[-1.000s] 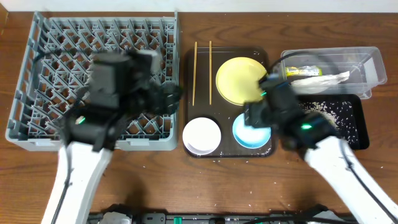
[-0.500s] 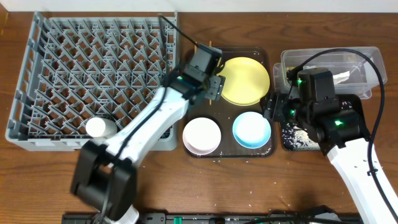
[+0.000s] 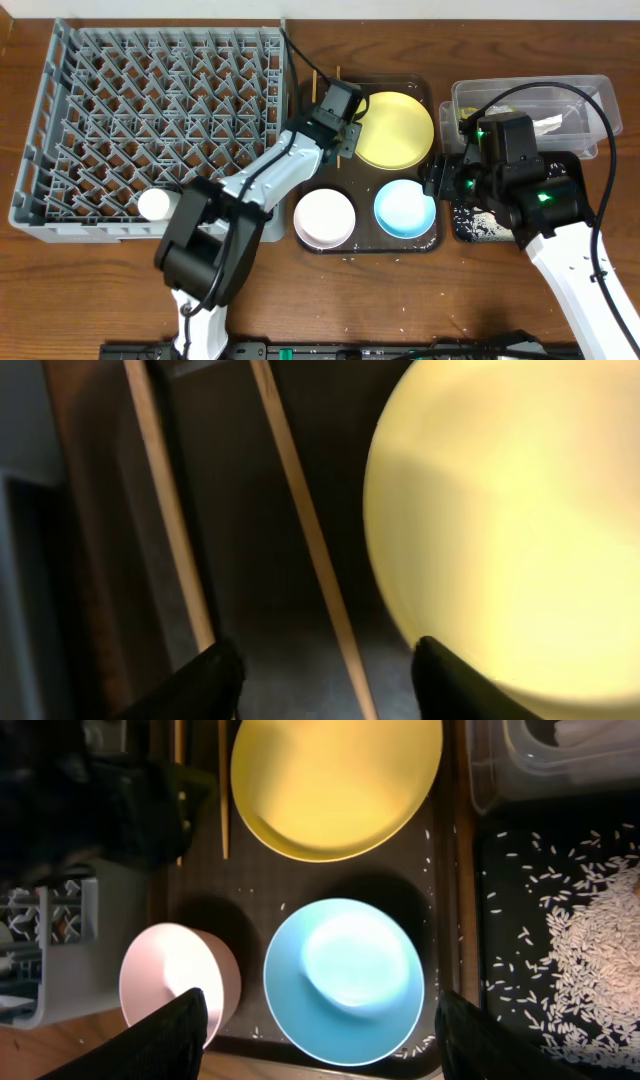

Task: Sort waste into correct bins and load items into the dishwasher
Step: 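Grasp a wooden chopstick with the left gripper and lift it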

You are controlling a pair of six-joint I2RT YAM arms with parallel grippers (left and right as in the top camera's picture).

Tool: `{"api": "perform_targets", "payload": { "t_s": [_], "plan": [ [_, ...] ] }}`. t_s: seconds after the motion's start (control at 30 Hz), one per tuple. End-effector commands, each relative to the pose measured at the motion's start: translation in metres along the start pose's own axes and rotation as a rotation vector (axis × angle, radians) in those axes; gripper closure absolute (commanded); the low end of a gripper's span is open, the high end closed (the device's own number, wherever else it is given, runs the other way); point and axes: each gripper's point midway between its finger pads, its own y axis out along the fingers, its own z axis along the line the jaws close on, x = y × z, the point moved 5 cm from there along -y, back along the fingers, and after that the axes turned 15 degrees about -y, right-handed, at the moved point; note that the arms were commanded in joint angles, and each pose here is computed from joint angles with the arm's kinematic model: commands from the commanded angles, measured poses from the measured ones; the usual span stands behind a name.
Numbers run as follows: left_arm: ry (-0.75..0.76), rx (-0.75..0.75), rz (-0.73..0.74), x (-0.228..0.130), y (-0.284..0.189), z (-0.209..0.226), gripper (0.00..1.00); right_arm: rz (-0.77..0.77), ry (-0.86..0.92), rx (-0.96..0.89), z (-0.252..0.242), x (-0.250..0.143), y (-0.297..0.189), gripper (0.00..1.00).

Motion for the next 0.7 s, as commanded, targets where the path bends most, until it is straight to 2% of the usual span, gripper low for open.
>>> {"api": "perform_targets", "payload": {
  "t_s": [0.0,0.23,0.6,0.67],
  "plan": [
    [-0.010,0.026,-0.005,0.000,0.014,0.005,0.47,0.007,-0.011,0.016,0.007,-0.002,0.001,0.30],
    [-0.053,0.029,-0.002,-0.004,0.028,0.006,0.55,0.008,-0.013,0.017,0.008,-0.002,0.001,0.30],
    [-0.053,0.042,0.015,-0.010,0.034,0.008,0.56,0.011,-0.012,0.017,0.007,-0.002,0.001,0.32],
    [-0.082,0.078,0.001,-0.008,0.034,0.013,0.60,0.011,-0.012,0.017,0.007,-0.002,0.001,0.32]
  ]
}}
